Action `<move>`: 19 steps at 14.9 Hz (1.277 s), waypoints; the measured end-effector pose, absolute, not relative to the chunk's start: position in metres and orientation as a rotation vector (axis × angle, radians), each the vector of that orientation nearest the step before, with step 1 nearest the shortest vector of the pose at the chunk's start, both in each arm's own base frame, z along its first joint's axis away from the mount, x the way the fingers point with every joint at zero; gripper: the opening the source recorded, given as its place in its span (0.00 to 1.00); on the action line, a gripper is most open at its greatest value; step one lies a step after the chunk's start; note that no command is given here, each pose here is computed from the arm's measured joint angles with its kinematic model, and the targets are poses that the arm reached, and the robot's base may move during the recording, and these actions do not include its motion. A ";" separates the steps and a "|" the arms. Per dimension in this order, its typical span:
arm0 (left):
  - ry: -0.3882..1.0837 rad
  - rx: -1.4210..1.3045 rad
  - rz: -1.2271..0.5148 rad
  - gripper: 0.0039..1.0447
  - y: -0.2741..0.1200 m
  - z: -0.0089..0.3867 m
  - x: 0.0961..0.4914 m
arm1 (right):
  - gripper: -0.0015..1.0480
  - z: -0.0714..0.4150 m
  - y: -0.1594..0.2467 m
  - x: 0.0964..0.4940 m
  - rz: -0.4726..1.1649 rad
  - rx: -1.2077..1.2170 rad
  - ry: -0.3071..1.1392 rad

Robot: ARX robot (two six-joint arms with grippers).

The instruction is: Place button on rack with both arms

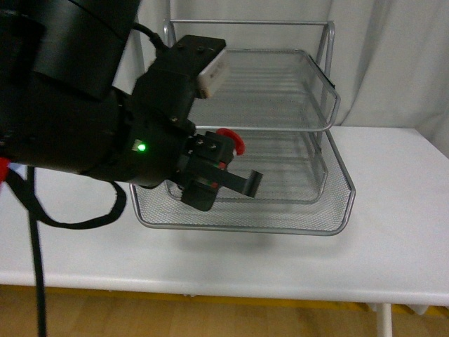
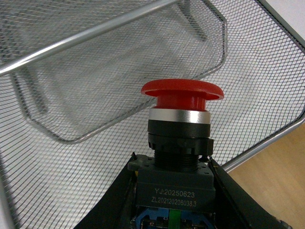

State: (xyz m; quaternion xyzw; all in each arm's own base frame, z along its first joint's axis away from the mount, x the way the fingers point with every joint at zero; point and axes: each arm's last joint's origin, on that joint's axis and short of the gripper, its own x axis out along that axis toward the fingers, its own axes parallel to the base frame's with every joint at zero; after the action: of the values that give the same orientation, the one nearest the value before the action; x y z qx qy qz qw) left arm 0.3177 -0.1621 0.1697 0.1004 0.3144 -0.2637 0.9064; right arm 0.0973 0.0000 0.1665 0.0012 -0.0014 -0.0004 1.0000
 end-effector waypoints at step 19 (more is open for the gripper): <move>0.787 0.234 -0.546 0.70 -0.203 0.151 0.394 | 0.94 0.167 0.000 0.097 -0.001 0.002 -0.004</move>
State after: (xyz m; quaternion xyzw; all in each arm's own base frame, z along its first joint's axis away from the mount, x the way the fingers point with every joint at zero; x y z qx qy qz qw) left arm 0.3945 -0.2031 0.1511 0.1121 0.3778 -0.2619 0.8809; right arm 0.0973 0.0000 0.1666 0.0012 -0.0018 -0.0006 1.0000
